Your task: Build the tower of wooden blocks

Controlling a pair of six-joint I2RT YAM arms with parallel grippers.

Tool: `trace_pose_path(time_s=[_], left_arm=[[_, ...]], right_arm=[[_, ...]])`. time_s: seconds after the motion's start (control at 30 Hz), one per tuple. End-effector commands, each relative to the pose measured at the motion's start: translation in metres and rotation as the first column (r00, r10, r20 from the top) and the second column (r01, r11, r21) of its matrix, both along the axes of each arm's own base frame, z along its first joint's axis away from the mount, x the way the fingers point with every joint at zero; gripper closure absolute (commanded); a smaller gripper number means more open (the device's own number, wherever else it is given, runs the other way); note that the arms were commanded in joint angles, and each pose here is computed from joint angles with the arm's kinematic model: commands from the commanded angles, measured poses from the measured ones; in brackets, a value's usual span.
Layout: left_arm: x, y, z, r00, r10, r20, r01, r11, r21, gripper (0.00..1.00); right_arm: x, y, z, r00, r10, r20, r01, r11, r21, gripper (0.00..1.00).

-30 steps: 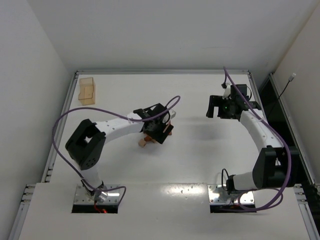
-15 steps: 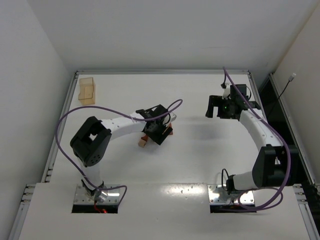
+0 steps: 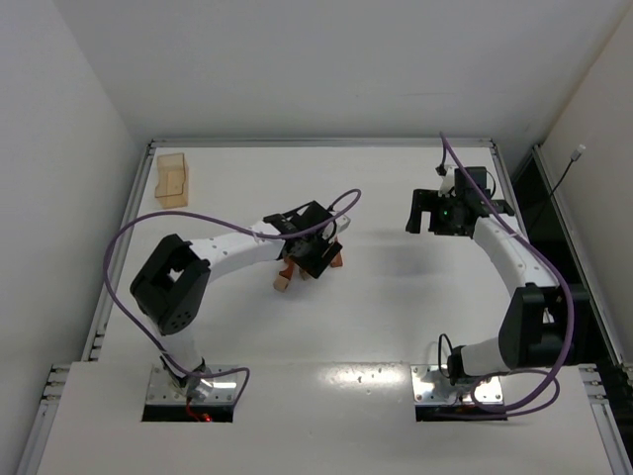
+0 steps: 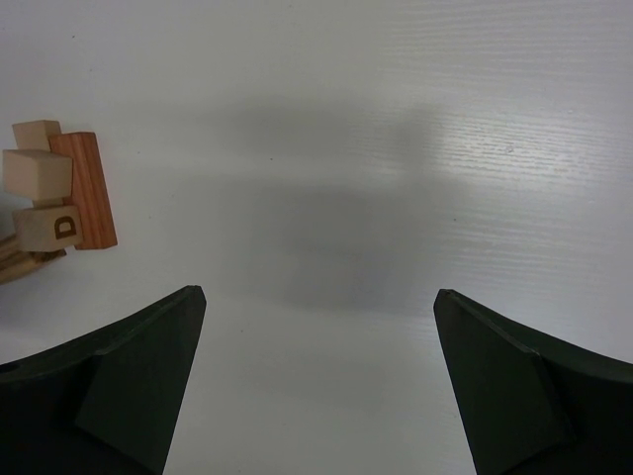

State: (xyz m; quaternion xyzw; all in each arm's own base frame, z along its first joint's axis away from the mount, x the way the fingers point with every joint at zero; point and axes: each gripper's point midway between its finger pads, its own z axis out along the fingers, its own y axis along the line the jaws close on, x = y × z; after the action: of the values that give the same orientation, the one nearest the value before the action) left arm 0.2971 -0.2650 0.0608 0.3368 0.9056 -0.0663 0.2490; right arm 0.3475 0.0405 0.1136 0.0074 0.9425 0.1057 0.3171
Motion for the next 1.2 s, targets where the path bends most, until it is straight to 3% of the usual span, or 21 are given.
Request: trace_pose_path(time_s=[0.0, 0.3, 0.87, 0.97, 1.07, 1.17], left_arm=[[0.021, -0.007, 0.032, 0.995, 0.001, 0.104, 0.004, 0.999, -0.049, 0.40], [0.021, -0.015, 0.008, 0.993, -0.092, 0.068, 0.093, 0.995, -0.020, 0.47], [0.023, -0.019, -0.014, 0.991, -0.127, 0.050, 0.127, 0.992, -0.006, 0.47], [0.020, -0.017, -0.017, 0.991, -0.127, 0.041, 0.127, 0.992, 0.000, 0.52], [0.021, -0.018, -0.020, 0.991, -0.127, 0.041, 0.127, 0.992, 0.000, 0.65], [0.019, -0.016, -0.023, 0.991, -0.127, 0.034, 0.127, 0.992, 0.005, 0.69]], right_arm=[[0.009, 0.006, 0.006, 0.999, 0.019, 0.030, -0.019, 1.000, 0.012, 0.01], [0.009, 0.006, 0.003, 1.000, 0.019, 0.021, -0.019, 1.000, 0.012, 0.01], [0.012, 0.004, 0.000, 1.000, 0.013, 0.012, -0.013, 1.000, 0.005, 0.01], [0.012, 0.004, 0.000, 1.000, 0.013, 0.012, -0.013, 1.000, 0.005, 0.01], [0.012, 0.003, -0.003, 1.000, 0.008, 0.003, -0.008, 1.000, -0.002, 0.01], [0.012, 0.003, -0.003, 1.000, 0.008, 0.003, -0.008, 1.000, -0.002, 0.01]])
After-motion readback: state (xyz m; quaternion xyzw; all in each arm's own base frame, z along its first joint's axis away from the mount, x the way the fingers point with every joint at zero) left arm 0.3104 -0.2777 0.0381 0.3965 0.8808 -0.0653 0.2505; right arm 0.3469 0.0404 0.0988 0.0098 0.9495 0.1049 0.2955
